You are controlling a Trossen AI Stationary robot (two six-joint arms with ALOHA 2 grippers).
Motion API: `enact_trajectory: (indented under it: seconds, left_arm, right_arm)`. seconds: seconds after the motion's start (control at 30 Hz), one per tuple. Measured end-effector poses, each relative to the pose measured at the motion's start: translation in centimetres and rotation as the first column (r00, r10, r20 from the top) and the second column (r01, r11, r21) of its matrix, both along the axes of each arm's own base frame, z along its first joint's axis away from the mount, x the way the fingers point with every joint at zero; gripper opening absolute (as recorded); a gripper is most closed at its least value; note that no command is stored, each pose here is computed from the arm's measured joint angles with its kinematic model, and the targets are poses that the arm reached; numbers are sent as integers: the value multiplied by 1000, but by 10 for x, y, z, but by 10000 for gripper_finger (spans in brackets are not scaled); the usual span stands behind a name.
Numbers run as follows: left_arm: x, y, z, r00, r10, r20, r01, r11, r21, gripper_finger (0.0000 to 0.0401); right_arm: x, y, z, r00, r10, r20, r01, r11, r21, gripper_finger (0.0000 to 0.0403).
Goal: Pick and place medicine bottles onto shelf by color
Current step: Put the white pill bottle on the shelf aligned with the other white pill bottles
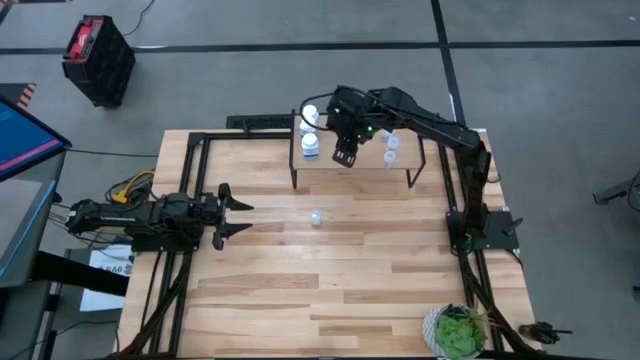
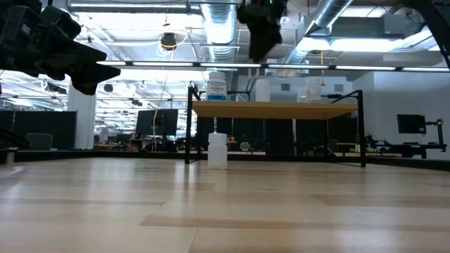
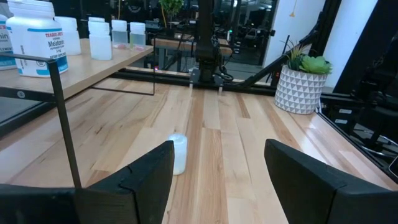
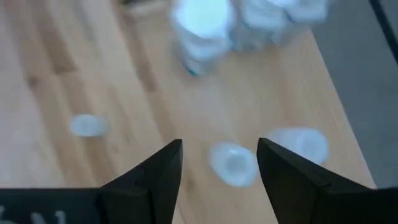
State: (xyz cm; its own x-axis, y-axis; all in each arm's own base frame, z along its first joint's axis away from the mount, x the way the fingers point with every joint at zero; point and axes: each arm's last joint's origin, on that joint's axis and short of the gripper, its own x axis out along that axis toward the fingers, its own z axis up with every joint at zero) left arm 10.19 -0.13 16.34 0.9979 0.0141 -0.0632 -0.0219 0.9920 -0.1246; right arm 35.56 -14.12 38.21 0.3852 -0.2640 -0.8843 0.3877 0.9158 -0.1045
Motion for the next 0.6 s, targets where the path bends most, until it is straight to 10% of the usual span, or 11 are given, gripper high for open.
enact_trajectory:
  seconds: [0.33,0.6]
  left_arm:
    - [0,0,0,1000,0,0,0,1000,0,238]
    - [0,0,0,1000,0,0,0,1000,0,238]
  right_arm:
    - [36,88,-10,921,389,29,-386,919,-78,228]
    - [51,123,-69,909,417,-20,-417,909,-8,227]
